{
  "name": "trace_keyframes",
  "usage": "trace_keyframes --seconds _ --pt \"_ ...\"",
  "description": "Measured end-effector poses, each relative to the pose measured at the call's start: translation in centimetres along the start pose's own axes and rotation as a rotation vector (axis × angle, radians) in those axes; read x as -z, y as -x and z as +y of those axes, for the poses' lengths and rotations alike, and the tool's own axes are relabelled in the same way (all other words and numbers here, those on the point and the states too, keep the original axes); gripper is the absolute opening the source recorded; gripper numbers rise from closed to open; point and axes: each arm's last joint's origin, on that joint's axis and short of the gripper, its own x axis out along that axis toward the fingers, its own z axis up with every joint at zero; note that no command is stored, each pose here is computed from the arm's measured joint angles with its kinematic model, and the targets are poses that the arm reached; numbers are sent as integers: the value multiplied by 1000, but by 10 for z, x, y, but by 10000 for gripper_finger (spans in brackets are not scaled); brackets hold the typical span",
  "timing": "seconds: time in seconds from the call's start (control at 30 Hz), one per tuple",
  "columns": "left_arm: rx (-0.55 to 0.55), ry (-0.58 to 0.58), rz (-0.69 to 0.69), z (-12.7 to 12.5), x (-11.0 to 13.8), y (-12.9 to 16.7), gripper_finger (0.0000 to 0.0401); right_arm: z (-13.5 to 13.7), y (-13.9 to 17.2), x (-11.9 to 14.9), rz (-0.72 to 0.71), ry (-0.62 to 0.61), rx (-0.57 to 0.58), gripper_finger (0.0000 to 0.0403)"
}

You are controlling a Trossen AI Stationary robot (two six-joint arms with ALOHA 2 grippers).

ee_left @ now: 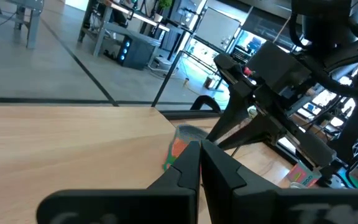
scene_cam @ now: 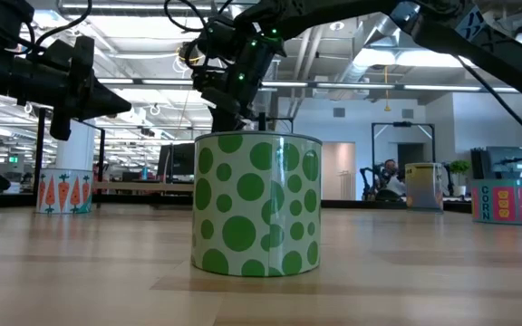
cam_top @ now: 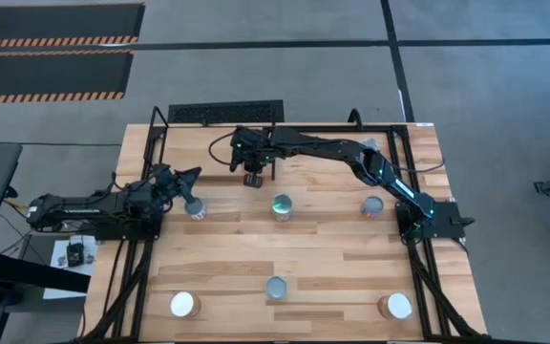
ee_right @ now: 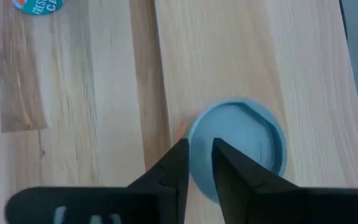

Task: Pick and place cans onto a shelf
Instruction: Put the small canned oranges on the shelf, then put the small canned fresh sliced carrots on the shelf

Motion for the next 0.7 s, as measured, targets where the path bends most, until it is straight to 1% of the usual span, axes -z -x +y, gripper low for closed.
trace_keyframes --seconds 0.23,0.4,0.47,0.53,0.6,0.7 --pt "0 0 0 0 0 0 0 -3 0 -2 -22 -71 7 133" --pt "0 0 0 0 0 0 0 -7 0 -2 -29 -89 13 131" --pt "0 0 0 0 0 0 0 -8 8 -3 -33 -72 14 118" --pt "4 2 2 0 0 0 0 -9 23 -6 -65 -48 20 96" --pt "36 17 21 -1 1 0 0 -12 49 -10 -97 -33 25 67" --pt "86 3 49 -2 1 0 0 -15 91 -15 -169 16 26 17"
